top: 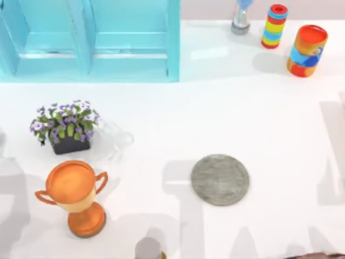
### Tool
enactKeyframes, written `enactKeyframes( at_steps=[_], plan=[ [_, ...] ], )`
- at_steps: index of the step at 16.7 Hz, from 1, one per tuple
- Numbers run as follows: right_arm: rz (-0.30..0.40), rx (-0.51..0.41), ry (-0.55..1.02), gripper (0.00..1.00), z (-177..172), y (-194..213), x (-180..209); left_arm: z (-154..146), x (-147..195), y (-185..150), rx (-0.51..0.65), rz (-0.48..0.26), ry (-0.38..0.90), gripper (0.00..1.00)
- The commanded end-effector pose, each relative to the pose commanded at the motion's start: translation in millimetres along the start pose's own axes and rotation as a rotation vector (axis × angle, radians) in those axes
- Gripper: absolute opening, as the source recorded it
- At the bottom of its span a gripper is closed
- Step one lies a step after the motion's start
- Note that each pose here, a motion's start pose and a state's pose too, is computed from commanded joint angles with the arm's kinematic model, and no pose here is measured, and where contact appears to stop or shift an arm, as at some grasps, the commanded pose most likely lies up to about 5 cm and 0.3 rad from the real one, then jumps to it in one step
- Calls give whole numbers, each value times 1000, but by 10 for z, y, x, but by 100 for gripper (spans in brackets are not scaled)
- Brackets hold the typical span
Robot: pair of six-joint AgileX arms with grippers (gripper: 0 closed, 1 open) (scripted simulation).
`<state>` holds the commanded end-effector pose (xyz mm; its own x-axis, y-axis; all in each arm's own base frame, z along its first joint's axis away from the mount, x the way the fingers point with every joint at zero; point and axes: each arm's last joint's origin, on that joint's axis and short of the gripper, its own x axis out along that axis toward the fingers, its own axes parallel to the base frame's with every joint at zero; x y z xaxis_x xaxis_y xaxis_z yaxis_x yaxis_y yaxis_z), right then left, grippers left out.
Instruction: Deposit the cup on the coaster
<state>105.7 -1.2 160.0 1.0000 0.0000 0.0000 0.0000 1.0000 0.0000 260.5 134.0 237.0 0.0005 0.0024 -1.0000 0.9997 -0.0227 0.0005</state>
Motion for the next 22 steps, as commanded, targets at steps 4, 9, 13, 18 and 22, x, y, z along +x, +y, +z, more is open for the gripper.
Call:
enactKeyframes(
  at_steps=[4,9,13,18,22],
  plan=[
    [0,0,0,100,0,0,0,-23,298,30,-3,-2,-3,100],
    [0,0,0,100,0,0,0,-23,872,33,-2,7,2,100],
    [0,0,0,100,0,0,0,-10,990,-2,-3,-1,-1,100],
    [0,0,0,100,0,0,0,-10,990,-2,-3,-1,-1,77],
    [0,0,0,100,0,0,0,-10,990,-2,-3,-1,-1,47]
  ],
)
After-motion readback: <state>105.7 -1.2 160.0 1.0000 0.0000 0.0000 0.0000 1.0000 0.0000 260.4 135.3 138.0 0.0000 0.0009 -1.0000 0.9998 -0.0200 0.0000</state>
